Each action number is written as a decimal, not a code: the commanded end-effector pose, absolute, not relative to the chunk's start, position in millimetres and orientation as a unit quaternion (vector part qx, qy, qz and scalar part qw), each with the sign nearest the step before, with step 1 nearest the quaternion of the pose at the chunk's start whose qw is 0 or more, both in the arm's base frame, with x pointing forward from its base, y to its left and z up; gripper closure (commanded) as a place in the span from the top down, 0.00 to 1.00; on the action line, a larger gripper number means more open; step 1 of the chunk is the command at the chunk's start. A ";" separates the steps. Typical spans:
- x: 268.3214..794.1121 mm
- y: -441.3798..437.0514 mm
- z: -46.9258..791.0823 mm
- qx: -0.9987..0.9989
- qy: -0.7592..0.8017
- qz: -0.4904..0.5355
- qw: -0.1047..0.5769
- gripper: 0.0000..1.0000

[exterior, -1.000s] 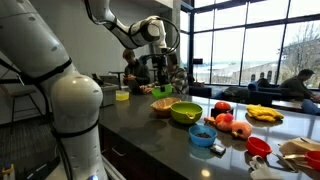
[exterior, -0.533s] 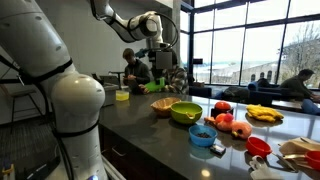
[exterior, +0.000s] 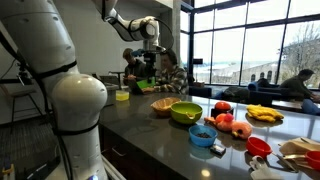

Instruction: Put the green bowl inside the brown bowl

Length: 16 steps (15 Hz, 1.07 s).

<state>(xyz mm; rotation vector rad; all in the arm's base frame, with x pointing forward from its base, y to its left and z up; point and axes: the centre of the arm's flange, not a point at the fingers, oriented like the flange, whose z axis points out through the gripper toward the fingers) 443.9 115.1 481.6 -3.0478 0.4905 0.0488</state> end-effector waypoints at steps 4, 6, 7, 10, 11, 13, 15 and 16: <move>495.8 123.1 501.2 -0.987 0.152 0.027 0.040 0.01; 508.9 116.9 502.4 -0.983 0.177 0.020 0.052 0.01; 514.5 114.0 501.1 -0.979 0.193 0.017 0.059 0.01; 532.5 111.3 496.8 -0.965 0.246 0.011 0.087 0.01; 541.0 111.0 493.1 -0.959 0.265 0.008 0.099 0.01; 554.4 109.3 482.5 -0.946 0.298 0.003 0.129 0.01; 566.6 105.9 469.8 -0.928 0.329 -0.005 0.173 0.01; 570.7 103.6 464.3 -0.919 0.342 -0.006 0.198 0.01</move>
